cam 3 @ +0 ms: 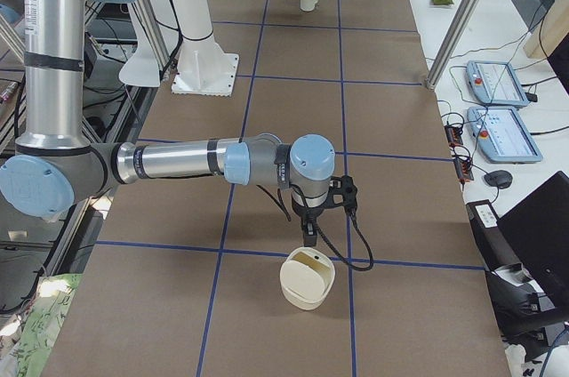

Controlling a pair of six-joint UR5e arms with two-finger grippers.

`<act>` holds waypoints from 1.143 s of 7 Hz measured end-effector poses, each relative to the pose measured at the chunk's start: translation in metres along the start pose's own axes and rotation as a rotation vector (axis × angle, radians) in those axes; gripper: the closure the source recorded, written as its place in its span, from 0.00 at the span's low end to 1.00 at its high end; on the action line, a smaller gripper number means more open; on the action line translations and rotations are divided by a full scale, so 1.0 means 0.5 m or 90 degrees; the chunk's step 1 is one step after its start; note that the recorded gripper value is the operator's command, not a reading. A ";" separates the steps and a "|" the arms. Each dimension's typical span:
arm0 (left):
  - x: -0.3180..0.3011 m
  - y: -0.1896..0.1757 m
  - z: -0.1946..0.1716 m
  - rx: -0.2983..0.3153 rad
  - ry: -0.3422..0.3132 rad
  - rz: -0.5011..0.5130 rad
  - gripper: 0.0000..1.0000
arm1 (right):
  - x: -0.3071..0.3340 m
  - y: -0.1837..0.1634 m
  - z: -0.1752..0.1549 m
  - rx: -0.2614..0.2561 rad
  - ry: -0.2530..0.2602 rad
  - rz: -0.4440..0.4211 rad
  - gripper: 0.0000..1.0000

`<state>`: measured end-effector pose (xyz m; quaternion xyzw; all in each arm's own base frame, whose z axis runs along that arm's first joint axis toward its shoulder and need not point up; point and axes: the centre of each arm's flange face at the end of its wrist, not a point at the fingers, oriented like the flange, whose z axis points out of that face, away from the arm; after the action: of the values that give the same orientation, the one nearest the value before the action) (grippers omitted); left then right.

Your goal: Left arm hands cup to right arm to dump lemon

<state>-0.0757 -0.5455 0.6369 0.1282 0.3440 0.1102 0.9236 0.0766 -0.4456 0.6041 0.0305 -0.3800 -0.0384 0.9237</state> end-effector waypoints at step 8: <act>0.049 0.029 -0.039 -0.009 0.000 -0.052 0.00 | 0.041 0.013 0.042 -0.029 0.008 0.037 0.00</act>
<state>-0.0721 -0.5216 0.6121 0.1079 0.3481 0.0746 0.9282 0.0768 -0.4417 0.6337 -0.0017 -0.3737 -0.0197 0.9274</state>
